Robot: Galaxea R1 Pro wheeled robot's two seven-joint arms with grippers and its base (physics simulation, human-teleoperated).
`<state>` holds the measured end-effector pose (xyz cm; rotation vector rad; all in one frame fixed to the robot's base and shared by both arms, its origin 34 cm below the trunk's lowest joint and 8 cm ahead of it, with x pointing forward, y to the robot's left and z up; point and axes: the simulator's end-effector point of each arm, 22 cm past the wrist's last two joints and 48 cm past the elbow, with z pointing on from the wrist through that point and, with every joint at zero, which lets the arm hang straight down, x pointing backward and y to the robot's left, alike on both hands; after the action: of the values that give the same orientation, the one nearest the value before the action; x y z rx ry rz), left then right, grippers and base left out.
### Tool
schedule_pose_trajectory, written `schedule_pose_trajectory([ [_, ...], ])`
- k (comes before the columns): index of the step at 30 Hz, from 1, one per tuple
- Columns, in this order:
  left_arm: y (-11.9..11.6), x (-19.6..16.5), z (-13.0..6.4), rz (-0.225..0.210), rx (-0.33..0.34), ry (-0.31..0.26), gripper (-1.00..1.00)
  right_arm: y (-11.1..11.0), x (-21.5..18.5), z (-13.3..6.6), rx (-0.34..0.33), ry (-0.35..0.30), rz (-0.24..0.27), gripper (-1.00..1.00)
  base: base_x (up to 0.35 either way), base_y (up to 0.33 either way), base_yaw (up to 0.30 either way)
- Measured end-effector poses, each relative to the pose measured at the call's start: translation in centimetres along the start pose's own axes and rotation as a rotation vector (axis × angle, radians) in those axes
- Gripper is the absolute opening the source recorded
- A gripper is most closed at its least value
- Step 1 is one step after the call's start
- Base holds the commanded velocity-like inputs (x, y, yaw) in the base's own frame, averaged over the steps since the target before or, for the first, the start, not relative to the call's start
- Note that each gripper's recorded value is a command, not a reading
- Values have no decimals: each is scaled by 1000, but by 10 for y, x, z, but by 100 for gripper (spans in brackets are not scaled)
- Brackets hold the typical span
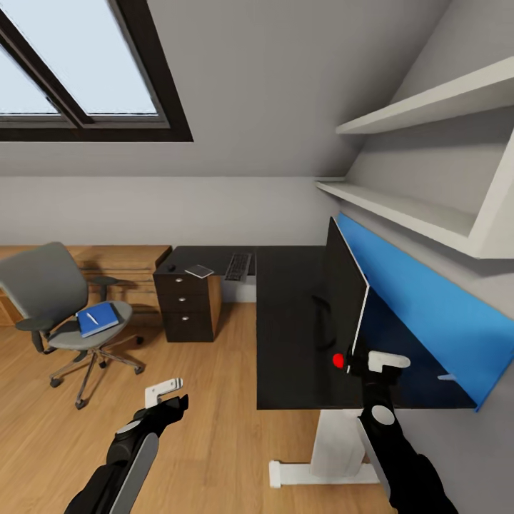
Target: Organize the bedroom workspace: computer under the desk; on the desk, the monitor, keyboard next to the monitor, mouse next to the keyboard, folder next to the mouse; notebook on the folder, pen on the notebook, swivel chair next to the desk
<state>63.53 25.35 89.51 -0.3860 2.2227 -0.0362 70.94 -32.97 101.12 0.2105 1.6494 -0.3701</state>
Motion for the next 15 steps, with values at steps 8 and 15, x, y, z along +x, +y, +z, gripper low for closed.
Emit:
schedule_pose_trajectory([
  [8, 1, 0, 0, -1, -1, 0, 100, 0, 0, 0, 0, 0, 0, 100, 75, 88, 0],
  [15, 1, 0, 0, -1, -1, 0, 100, 0, 0, 0, 0, 0, -1, 100, 59, 67, 0],
])
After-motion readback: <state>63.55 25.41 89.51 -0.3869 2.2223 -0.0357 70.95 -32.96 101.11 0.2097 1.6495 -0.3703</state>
